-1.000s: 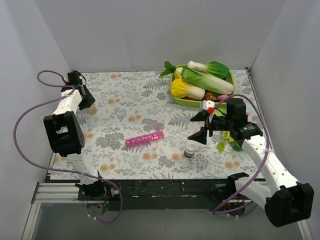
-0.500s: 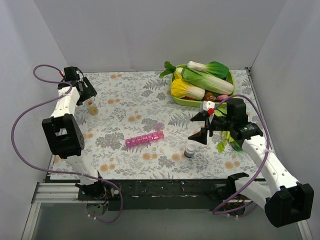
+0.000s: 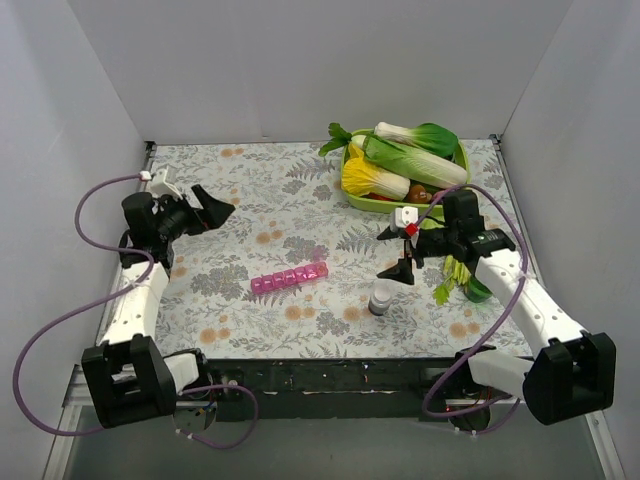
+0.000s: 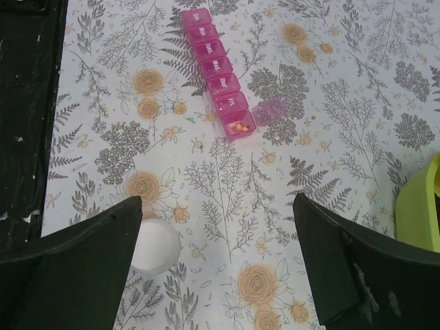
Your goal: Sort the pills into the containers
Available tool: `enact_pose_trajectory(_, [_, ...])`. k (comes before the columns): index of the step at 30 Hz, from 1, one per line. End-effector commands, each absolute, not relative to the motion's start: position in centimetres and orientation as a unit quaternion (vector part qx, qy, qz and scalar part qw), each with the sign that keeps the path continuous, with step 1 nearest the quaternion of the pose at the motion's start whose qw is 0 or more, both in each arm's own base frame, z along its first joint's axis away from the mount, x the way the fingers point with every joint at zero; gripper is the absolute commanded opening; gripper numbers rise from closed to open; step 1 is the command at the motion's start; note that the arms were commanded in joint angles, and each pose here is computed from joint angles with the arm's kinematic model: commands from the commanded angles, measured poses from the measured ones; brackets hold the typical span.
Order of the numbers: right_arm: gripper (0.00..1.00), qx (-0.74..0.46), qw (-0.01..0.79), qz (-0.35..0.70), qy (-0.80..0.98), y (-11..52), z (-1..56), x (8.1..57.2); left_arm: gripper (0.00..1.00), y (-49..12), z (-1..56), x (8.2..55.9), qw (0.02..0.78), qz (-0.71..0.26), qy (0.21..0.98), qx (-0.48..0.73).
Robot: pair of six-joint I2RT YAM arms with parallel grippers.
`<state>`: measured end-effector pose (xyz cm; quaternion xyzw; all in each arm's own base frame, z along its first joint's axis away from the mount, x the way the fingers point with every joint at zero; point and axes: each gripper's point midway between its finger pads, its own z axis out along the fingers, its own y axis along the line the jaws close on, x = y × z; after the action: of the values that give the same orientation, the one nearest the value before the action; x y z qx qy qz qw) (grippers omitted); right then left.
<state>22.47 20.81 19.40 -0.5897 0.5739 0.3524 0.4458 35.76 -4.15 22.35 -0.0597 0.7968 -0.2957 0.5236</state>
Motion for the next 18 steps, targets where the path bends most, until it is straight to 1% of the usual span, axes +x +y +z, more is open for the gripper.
enact_pose_trajectory(1, [0.98,-0.636,0.444,0.352,0.523,21.6,20.2,22.8,0.98,-10.4,22.5,33.6,0.516,-0.41,0.746,0.097])
enact_pose_trajectory(3, [0.98,-0.631,0.412,0.373,0.541,22.0,19.1,22.9,0.98,-13.4,21.6,32.6,0.506,-0.395,0.749,0.165])
enact_pose_trajectory(4, [0.98,-0.628,0.394,0.384,0.551,22.3,18.3,23.1,0.98,-14.1,20.0,32.4,0.505,-0.352,0.76,0.211])
enact_pose_trajectory(5, [0.98,-0.627,0.388,0.389,0.552,22.5,18.6,23.2,0.98,-16.0,19.2,31.6,0.502,-0.334,0.754,0.26])
enact_pose_trajectory(8, [0.98,-0.626,0.368,0.396,0.562,23.4,17.9,23.8,0.98,-17.7,14.9,29.6,0.476,-0.266,0.756,0.362])
enact_pose_trajectory(11, [0.98,-0.617,0.354,0.396,0.58,24.3,17.1,24.3,0.98,-18.6,11.6,27.9,0.46,-0.219,0.734,0.45])
enact_pose_trajectory(13, [0.98,-0.617,0.344,0.396,0.587,24.8,16.5,24.3,0.98,-18.8,9.9,27.8,0.444,-0.196,0.733,0.477])
enact_pose_trajectory(14, [0.98,-0.617,0.342,0.391,0.591,24.8,16.3,24.5,0.98,-19.1,9.6,27.8,0.442,-0.187,0.721,0.499])
enact_pose_trajectory(18, [0.98,-0.614,0.329,0.396,0.599,25.0,15.6,24.2,0.98,-19.3,8.6,28.9,0.431,-0.157,0.716,0.527])
